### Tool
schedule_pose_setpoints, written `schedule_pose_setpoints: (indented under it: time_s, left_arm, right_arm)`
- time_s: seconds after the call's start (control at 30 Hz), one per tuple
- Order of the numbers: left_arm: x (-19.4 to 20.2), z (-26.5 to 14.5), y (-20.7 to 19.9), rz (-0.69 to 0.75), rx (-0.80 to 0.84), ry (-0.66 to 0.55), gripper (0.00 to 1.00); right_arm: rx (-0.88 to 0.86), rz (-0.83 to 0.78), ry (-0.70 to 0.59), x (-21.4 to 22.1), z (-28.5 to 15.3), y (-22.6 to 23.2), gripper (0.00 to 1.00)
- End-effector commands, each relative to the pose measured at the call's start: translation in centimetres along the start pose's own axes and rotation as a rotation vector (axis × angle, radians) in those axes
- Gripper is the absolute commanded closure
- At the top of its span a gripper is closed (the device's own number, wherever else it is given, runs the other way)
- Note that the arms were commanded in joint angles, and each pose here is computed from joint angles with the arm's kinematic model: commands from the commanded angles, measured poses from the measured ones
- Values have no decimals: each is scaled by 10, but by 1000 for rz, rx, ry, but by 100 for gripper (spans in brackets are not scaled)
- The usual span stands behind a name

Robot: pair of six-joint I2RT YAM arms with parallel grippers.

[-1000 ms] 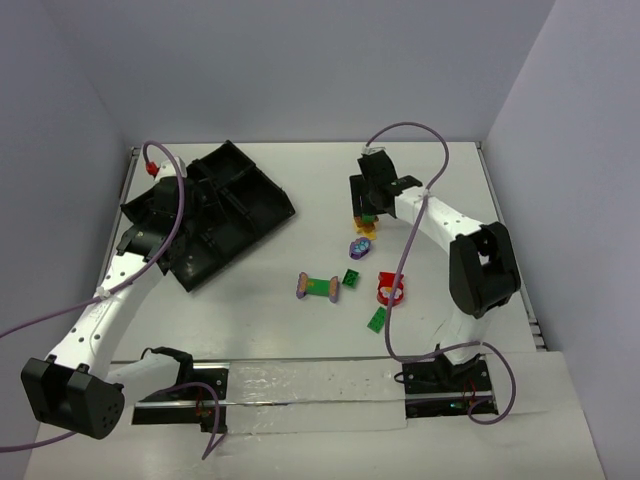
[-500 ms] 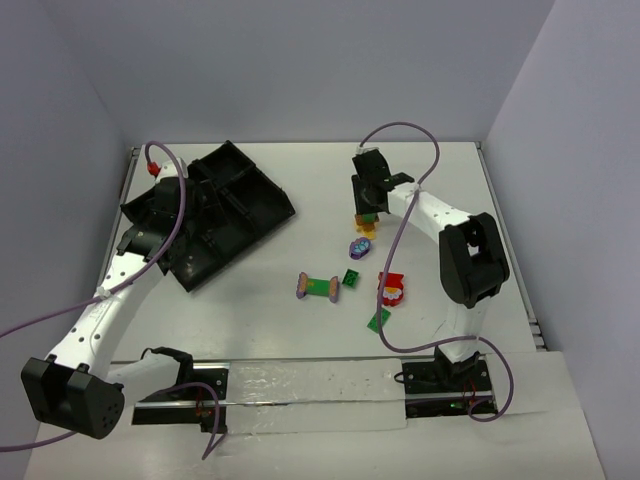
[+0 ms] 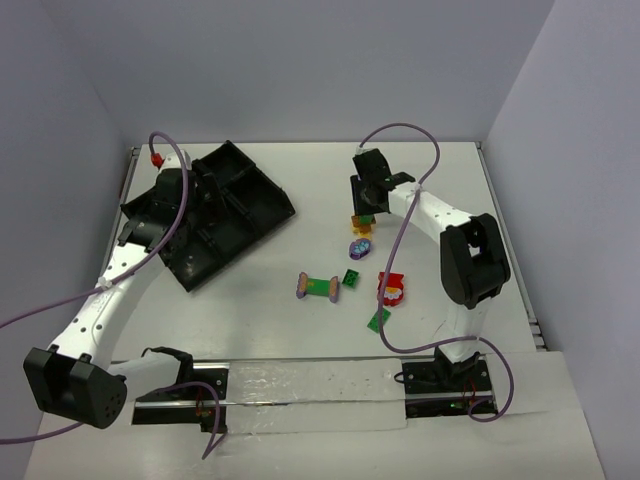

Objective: Sort the legos into containers by color

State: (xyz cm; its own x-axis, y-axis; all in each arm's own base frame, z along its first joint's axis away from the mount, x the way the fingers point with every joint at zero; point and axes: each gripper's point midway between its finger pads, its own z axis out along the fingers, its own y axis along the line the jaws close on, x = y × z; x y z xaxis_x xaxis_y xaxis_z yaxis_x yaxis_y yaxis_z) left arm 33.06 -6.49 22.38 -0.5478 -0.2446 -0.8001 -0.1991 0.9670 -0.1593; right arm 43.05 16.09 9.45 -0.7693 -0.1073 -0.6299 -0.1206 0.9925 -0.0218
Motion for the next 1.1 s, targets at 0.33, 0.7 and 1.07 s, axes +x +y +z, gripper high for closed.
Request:
schedule_pose_setpoints:
  time_s: [0.33, 0.7, 1.07]
  left_arm:
    - [-14, -9, -18, -24, 84, -34, 1]
    - [-11, -7, -17, -27, 78, -25, 1]
    - [-10, -7, -17, -23, 77, -23, 1]
  right_arm:
    - [-14, 40, -13, -3, -9, 2, 90]
    - [2, 49, -8, -2, -4, 1, 58]
    - [7, 53, 7, 3, 0, 1, 47]
